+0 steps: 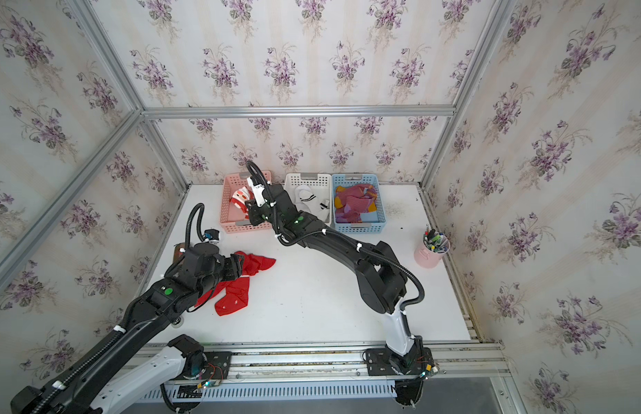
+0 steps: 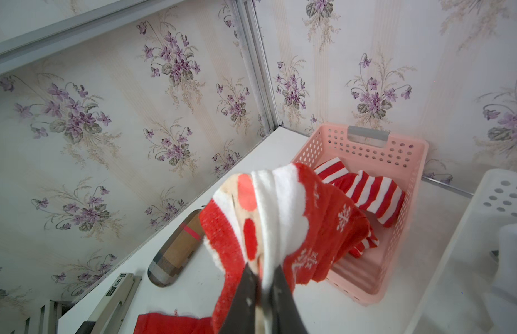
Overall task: Sort the socks into the basket by color
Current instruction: Place the sock in the bin.
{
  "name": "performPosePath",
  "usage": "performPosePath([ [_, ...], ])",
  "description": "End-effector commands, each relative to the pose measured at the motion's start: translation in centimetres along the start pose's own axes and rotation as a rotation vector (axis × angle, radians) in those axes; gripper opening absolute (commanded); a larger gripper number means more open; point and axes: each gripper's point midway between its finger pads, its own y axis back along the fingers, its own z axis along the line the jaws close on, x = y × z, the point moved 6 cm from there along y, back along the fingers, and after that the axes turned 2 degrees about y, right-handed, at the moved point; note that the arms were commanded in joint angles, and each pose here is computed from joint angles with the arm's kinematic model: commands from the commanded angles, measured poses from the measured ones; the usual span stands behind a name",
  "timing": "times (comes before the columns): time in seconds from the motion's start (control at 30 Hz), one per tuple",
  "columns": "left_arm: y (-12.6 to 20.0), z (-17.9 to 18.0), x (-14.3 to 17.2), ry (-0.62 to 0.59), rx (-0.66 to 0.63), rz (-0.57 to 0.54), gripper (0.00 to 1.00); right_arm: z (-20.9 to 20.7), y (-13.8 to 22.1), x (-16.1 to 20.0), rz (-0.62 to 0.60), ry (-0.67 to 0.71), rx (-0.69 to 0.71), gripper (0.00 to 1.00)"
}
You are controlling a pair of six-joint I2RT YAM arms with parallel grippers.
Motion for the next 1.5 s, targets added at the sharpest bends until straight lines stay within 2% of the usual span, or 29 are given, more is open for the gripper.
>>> performPosePath([
  [0.0, 0.3, 0.1, -0.2, 0.001, -0.007, -0.01, 0.65, -0.5, -1.1, 0.1, 0.016, 0.007, 0.005, 0.1],
  [0.4, 0.8, 0.1, 0.1, 0.003, 0.006, 0.005, 0.65, -3.3, -7.0, 2.9, 0.026, 0.018, 0.099, 0.11],
  [0.7, 0.8, 0.2, 0.3, 0.004, 0.006, 0.012, 0.65, -4.7, -10.2, 5.4, 0.076, 0.014, 0.113, 0.17],
  [0.9, 0.8, 0.2, 0.3, 0.005, 0.007, 0.015, 0.65, -5.1, -10.8, 6.2, 0.078, -0.018, 0.088, 0.22],
  [1.07, 0.9, 0.2, 0.3, 0.003, 0.006, 0.015, 0.65, -5.2, -10.8, 6.0, 0.07, -0.021, 0.083, 0.39],
  [1.13, 0.9, 0.2, 0.3, 0.003, 0.006, 0.018, 0.65, -5.4, -10.8, 6.0, 0.07, -0.024, 0.091, 0.42],
  [1.47, 0.7, 0.3, 0.5, 0.007, 0.003, 0.019, 0.66, -5.8, -9.3, 4.9, 0.076, -0.027, 0.111, 0.42],
])
